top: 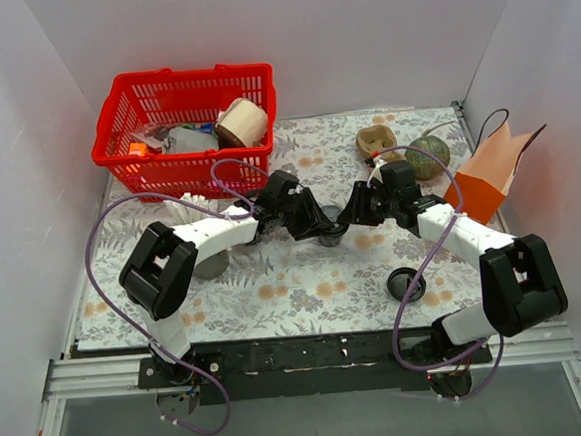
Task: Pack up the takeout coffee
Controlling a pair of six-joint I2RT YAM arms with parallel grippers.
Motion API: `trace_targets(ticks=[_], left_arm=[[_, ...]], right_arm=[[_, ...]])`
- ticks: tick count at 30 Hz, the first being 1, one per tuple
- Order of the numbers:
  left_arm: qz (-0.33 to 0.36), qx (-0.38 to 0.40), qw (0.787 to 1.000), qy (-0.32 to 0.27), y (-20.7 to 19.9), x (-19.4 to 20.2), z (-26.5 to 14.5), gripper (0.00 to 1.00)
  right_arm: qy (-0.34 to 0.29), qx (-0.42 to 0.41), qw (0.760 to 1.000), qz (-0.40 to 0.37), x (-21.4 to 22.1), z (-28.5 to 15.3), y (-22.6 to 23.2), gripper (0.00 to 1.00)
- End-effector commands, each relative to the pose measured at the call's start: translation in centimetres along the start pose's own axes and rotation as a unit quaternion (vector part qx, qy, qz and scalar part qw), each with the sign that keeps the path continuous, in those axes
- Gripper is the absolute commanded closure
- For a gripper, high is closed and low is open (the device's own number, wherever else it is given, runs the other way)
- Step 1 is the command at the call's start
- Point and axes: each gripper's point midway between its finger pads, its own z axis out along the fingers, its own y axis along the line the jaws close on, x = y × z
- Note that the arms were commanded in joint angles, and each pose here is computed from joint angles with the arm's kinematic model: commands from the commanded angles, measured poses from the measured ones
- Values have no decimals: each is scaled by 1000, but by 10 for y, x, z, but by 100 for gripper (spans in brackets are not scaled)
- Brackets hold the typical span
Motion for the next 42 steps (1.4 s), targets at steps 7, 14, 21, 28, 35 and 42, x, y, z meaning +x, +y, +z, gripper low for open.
trace_targets(ticks=[7,14,21,28,35,42], left_arm=[[16,-63,997,-34,17,-20,3,50],[36,-43,997,-57,-13,-48,-13,17],[67,-12,995,-67,-45,-57,-40,2],[94,49,990,-91,-81,-51,-96,2],[115,100,982,-114,-92,-29,-163,2],[107,71,976,-174,-51,-16,-216,2]], right_arm=[[1,34,999,-14,-3,11,-15,62],[-18,42,999,-10,-27,21,-12,60],[-26,48,998,11,-35,32,-13,59],[-49,55,997,24,-65,50,-7,59],[-45,41,998,28,-85,74,3,52],[-60,31,998,0,-107,69,19,36]])
